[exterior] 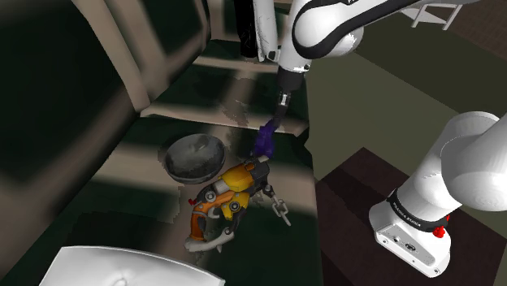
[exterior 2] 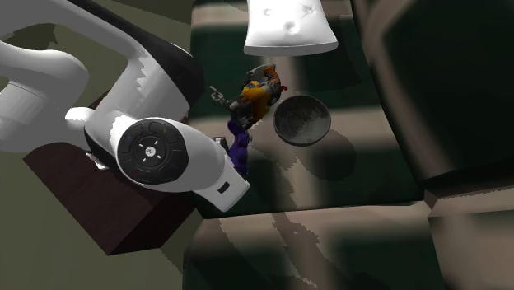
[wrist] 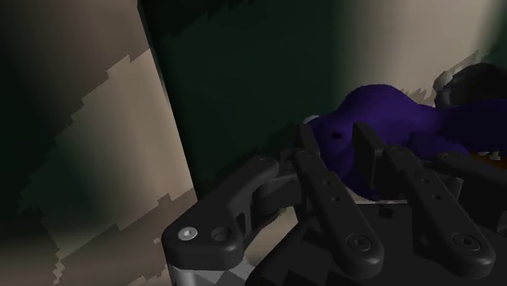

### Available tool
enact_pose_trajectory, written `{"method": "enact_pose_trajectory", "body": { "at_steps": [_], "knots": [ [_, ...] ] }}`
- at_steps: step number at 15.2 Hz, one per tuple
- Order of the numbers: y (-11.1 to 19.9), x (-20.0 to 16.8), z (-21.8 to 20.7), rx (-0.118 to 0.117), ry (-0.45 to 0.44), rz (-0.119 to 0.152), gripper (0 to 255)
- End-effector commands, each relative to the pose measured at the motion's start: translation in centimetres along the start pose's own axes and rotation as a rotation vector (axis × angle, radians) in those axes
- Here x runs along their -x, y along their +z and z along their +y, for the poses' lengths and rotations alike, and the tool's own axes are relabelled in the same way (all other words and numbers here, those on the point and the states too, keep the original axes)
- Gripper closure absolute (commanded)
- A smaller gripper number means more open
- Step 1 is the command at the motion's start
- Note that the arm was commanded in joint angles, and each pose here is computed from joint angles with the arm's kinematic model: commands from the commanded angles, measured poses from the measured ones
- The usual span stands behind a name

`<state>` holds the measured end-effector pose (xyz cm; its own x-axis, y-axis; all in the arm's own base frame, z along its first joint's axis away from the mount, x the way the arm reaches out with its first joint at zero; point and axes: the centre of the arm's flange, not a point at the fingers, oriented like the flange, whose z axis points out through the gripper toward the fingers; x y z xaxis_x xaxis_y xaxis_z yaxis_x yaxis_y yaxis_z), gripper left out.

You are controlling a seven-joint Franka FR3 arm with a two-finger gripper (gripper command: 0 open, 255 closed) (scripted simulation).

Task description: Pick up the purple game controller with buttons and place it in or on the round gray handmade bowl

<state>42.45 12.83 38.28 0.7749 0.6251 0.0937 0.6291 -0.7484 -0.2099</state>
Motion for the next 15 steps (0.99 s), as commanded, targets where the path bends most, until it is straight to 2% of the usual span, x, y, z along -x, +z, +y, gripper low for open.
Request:
{"method": "enact_pose_trajectory", "body": {
  "at_steps": [1,10,11,15],
  "knots": [
    [-1.2,-0.1,-0.2,0.000,0.000,0.000,255],
    [-5.8,-0.5,-1.2,0.000,0.000,0.000,255],
    [-6.0,-0.5,-1.2,0.000,0.000,0.000,255],
    [-4.8,-4.5,-4.5,0.000,0.000,0.000,255]
  ]
}}
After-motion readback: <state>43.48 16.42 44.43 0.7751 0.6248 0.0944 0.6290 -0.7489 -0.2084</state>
